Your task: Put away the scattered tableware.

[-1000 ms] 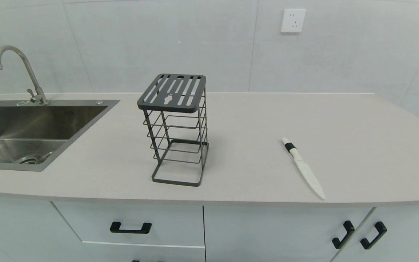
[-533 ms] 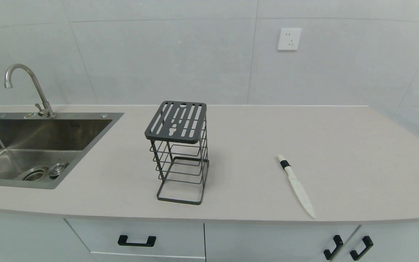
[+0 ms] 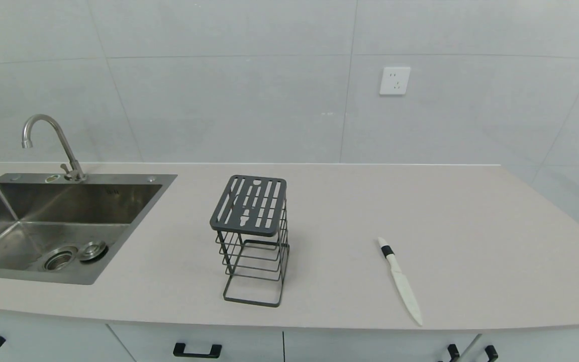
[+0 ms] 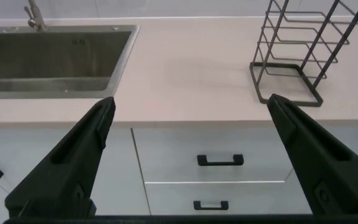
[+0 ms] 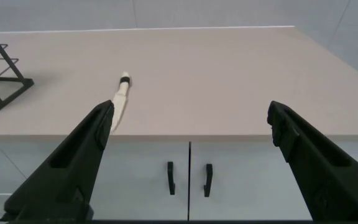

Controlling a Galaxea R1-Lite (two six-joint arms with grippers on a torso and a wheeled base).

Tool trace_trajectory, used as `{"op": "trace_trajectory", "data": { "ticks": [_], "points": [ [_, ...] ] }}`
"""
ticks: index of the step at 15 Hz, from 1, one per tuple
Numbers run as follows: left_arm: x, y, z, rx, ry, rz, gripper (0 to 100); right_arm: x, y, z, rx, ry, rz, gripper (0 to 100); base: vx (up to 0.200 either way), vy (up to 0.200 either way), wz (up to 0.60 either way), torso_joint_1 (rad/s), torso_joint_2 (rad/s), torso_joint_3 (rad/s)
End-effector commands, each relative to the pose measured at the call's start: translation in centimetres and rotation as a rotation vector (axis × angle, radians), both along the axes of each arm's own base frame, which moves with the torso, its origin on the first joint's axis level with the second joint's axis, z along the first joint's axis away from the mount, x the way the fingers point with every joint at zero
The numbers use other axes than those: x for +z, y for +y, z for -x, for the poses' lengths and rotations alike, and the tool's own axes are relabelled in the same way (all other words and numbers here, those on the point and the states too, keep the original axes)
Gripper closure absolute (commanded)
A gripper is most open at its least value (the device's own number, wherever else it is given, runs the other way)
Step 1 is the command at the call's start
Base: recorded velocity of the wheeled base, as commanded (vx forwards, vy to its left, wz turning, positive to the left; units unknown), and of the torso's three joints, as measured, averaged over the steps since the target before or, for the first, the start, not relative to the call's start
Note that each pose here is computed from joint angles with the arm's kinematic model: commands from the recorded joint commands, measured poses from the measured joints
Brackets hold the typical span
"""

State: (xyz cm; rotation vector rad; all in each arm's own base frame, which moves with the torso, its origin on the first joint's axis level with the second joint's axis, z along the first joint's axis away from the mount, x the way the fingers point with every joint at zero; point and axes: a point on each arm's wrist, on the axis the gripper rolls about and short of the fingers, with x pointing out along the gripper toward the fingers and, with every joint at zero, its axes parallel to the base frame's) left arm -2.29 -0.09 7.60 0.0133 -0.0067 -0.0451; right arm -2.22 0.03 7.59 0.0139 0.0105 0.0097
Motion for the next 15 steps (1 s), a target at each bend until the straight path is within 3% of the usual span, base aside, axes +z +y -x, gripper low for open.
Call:
{"op": "trace_trajectory", "data": {
  "ticks": [1,7,10,15],
  "points": [
    [0.0,0.0,-0.01,0.001,0.002,0.001,0,-0.01,0.0,-0.01,0.001,0.002,0.0,0,0.0,-0.2,0.0,0.09,-0.21,-0.095],
    [0.0,0.0,-0.01,0.001,0.002,0.002,0,-0.05,0.0,-0.02,0.001,0.003,0.0,0,0.0,0.0,0.0,0.016,-0.02,-0.015],
    [0.0,-0.02,-0.01,-0.007,0.002,0.004,0,-0.05,0.0,-0.02,0.001,0.003,0.0,0,0.2,0.0,0.0,0.001,-0.01,0.004],
    [0.0,-0.01,-0.01,-0.002,0.002,0.004,0,-0.01,0.0,-0.01,-0.001,0.002,0.0,0,0.0,0.0,0.0,0.0,0.0,0.0]
  ]
}}
